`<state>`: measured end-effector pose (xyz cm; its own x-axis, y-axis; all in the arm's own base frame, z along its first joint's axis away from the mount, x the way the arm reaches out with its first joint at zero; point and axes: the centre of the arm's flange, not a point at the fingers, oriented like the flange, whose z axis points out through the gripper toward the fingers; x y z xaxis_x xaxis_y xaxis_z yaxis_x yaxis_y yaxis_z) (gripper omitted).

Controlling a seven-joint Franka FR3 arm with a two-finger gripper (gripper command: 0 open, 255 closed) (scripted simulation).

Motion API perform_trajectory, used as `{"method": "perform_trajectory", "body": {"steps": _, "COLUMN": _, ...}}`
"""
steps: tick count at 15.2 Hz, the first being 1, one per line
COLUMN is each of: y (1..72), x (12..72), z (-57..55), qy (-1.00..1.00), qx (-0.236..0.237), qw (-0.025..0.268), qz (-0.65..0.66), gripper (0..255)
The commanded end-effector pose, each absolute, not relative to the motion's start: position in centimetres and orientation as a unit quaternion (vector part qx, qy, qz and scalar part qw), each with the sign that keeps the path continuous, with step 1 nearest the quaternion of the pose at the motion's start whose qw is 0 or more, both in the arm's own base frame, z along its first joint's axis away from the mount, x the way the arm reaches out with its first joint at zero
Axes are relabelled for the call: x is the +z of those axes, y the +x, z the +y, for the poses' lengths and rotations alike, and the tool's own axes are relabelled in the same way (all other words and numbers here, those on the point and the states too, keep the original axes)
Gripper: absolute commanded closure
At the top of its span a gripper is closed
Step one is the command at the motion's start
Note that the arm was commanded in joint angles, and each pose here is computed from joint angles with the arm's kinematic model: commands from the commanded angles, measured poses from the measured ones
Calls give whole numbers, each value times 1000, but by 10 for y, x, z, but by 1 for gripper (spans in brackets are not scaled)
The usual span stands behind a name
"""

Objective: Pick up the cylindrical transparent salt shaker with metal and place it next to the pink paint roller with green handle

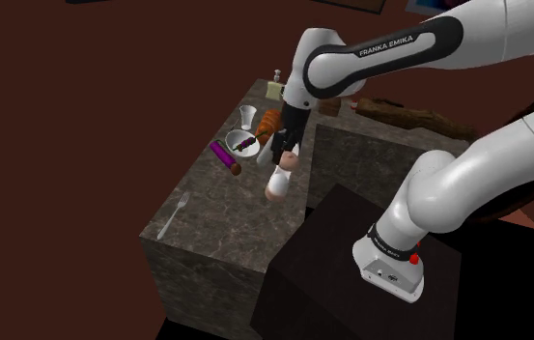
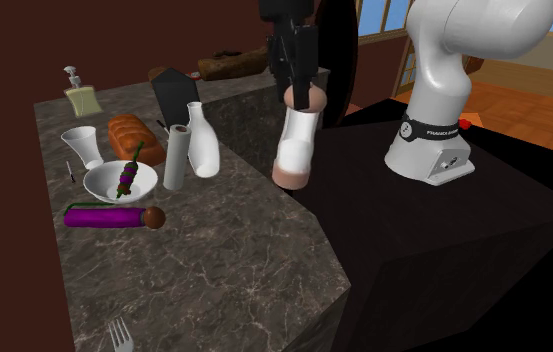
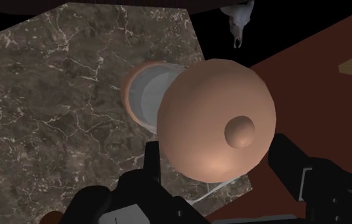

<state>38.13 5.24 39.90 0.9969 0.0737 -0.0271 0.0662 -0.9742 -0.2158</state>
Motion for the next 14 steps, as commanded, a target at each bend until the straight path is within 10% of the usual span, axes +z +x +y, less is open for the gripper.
{"method": "perform_trajectory", "body": {"steps": 1, "y": 380, "x": 410, "z": 54, "qy": -993, "qx": 18, "qw": 108, "qz": -35, "gripper": 255}}
{"method": "perform_trajectory", "body": {"steps": 14, "y": 522, "x": 419, "z": 23, "qy": -993, "qx": 18, "qw": 108, "qz": -35, "gripper": 255}}
